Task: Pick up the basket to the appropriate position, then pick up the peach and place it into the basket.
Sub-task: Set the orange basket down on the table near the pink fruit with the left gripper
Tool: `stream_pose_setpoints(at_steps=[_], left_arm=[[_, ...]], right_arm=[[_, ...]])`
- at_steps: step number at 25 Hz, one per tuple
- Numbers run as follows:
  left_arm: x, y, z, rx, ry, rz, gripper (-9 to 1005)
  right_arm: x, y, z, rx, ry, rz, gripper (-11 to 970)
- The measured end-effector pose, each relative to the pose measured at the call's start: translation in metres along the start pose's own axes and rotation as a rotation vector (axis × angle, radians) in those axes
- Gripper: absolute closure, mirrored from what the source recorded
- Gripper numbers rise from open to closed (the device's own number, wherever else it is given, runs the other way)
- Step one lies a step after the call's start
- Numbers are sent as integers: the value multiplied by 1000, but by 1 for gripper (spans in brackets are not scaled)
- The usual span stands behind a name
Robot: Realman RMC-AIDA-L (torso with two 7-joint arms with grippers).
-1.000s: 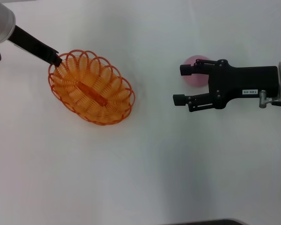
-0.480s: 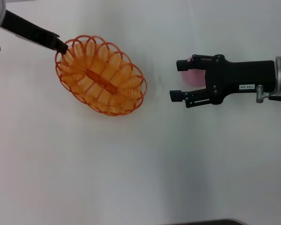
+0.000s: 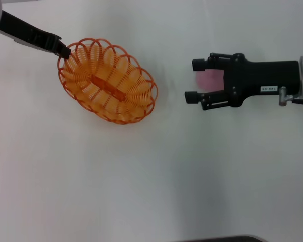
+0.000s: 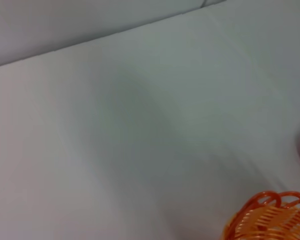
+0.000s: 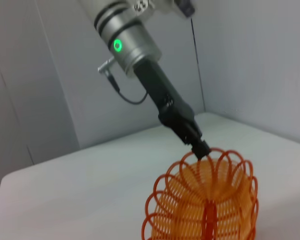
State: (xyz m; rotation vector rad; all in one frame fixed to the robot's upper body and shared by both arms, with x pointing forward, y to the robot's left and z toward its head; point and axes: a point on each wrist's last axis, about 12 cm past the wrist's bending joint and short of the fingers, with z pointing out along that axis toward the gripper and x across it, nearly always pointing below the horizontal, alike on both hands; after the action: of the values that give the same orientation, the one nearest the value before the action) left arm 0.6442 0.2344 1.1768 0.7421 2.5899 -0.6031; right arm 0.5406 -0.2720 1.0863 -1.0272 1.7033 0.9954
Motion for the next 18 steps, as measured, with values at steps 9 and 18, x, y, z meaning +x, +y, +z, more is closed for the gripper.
stream_pose_setpoints(at_steps=[9,18], left_arm=[[12,11,1,-18,-29,-154,961],[34,22,3,29,-95,-337,959]], right_arm=[[-4,-3,-9,25,-30,-13,2],[-6,-6,-18,27,-28,-49,2]])
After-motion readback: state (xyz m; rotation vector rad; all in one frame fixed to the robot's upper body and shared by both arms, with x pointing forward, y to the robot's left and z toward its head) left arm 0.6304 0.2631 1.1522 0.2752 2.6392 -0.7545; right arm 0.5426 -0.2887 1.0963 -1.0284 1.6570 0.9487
